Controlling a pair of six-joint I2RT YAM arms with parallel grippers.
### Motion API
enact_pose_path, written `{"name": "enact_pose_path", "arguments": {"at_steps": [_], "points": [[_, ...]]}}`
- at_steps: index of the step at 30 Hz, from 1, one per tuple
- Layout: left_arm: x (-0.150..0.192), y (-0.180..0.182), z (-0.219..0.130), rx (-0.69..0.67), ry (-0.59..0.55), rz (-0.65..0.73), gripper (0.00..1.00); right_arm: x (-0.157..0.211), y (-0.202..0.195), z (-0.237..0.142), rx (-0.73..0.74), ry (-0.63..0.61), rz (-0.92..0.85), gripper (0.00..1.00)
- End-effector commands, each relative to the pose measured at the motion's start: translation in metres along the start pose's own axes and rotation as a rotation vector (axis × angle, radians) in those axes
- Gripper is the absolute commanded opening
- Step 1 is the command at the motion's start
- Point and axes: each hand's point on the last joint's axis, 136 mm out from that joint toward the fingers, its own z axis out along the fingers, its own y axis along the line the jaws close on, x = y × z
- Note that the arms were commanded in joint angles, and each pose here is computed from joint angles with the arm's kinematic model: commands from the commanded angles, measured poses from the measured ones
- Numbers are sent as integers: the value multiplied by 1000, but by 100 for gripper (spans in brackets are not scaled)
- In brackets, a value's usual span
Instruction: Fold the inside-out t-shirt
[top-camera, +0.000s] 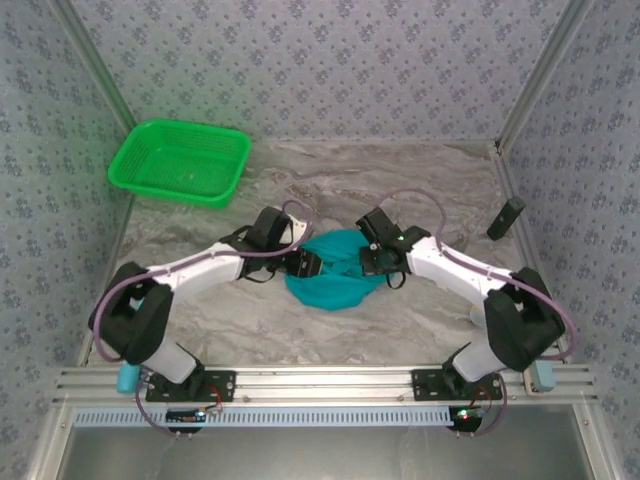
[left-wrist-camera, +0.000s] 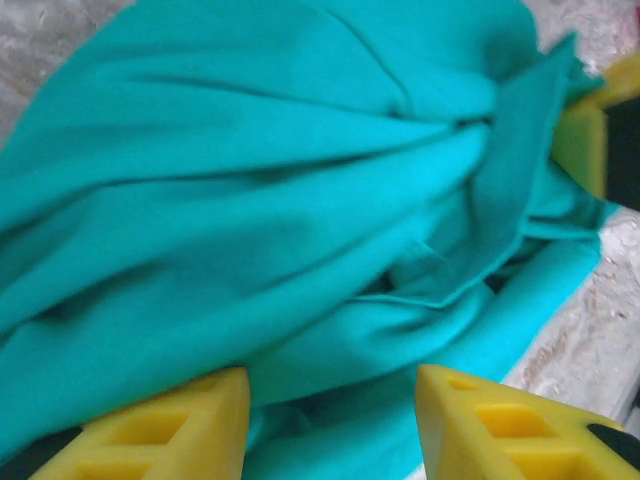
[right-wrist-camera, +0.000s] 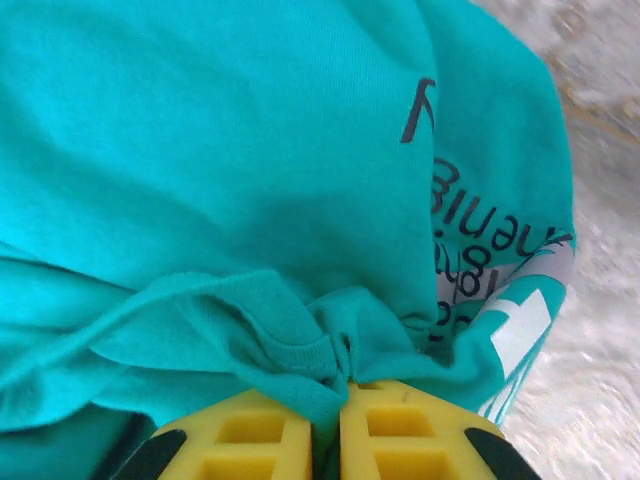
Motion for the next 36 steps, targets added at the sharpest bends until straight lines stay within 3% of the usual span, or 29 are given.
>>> {"name": "enact_pose_path", "arguments": {"at_steps": [1, 3, 5, 6, 10, 16, 22, 23, 24, 25, 27, 32, 36], "points": [[-24, -5, 7, 9, -51, 22, 48, 27, -18, -9, 35, 2, 34, 15], [-26, -2, 11, -9, -35, 20, 48, 31, -13, -26, 11, -76, -8, 20], [-26, -2, 13, -13, -7, 19, 48, 27, -13, -51, -8, -137, -25, 38], [-26, -5, 14, -2, 2, 21, 48, 23, -10, -61, -45, -130, -17, 45], [-30, -26, 8, 65, -2, 35, 47, -4, -9, -80, -68, -77, 97, 54], [-34, -41, -1, 110, 27, -5, 47, -19, -4, -54, -31, 10, 315, 55], [-32, -38, -2, 92, 62, -23, 47, -3, 1, -14, 47, 101, 320, 58], [-32, -37, -2, 90, 63, -22, 47, -4, 2, -9, 45, 101, 307, 55], [-31, -36, -2, 88, 66, -22, 47, -9, 6, -4, 22, 87, 271, 42], [-31, -34, -4, 84, 67, -29, 47, -17, 10, -4, 5, 59, 227, 16], [-33, -28, -8, 78, 58, -48, 47, -37, 20, -15, -38, 4, 158, 0], [-69, -10, -42, 71, -42, -106, 46, -121, 71, -97, -263, -205, -64, 0], [-113, 6, -95, 54, -211, -145, 46, -177, 98, -190, -406, -420, -164, 0]]}}
